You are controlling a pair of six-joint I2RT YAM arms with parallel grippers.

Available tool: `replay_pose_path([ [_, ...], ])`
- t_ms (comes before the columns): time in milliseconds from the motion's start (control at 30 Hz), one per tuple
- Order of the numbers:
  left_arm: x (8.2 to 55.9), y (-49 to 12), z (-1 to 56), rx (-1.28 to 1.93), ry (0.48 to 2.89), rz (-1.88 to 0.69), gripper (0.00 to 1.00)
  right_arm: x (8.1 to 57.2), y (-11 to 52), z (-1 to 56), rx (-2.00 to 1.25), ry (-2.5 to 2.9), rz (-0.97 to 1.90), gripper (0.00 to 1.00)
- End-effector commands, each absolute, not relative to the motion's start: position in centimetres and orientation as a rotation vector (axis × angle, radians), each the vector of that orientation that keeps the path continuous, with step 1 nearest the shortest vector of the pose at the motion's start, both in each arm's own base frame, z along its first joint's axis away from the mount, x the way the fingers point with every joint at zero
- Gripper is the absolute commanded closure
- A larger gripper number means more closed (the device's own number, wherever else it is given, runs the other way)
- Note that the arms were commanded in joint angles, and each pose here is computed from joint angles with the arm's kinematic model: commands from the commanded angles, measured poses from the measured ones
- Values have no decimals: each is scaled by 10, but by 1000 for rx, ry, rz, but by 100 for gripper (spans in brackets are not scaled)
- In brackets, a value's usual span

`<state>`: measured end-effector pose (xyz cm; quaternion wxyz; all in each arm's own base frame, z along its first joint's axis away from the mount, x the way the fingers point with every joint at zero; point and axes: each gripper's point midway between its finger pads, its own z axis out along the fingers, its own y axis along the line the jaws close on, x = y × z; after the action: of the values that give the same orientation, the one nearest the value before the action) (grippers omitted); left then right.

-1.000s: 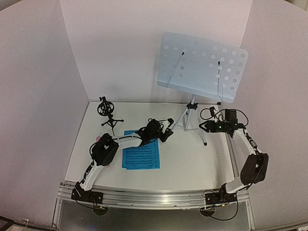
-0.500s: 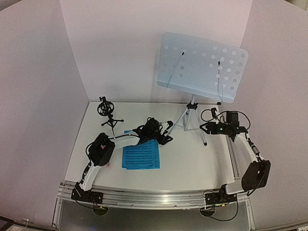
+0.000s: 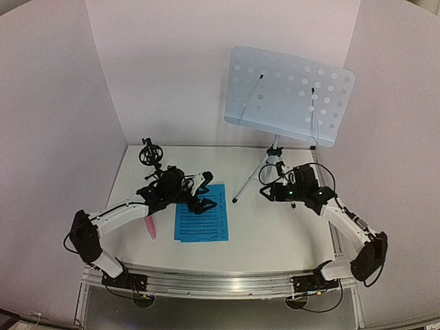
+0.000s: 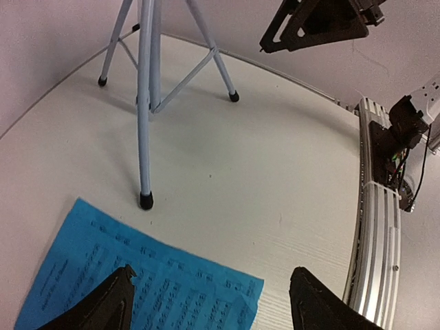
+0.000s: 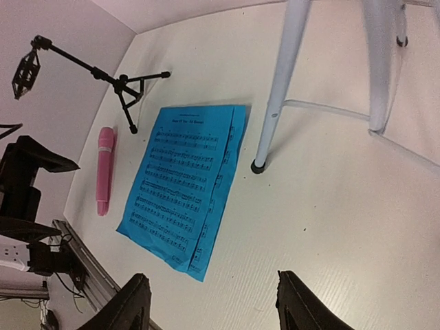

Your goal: Set up the instrument practice props

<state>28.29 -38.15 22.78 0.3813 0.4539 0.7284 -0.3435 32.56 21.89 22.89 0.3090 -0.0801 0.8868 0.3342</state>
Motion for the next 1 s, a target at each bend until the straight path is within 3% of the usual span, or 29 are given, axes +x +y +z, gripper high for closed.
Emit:
replay_pose_path([
  [0,285,-323,189,856,2164,-781,19,324,265,207,-155,2407,783,39],
  [267,284,-243,122,339,2475,-746,16,325,365,135,-217,2559,741,42],
  [467,290,-207,88,82,2625,-735,17,345,397,94,-97,2650,757,45],
  [967,285,-222,18,-2,2870,-889,43,359,414,28,25,2811,837,46],
])
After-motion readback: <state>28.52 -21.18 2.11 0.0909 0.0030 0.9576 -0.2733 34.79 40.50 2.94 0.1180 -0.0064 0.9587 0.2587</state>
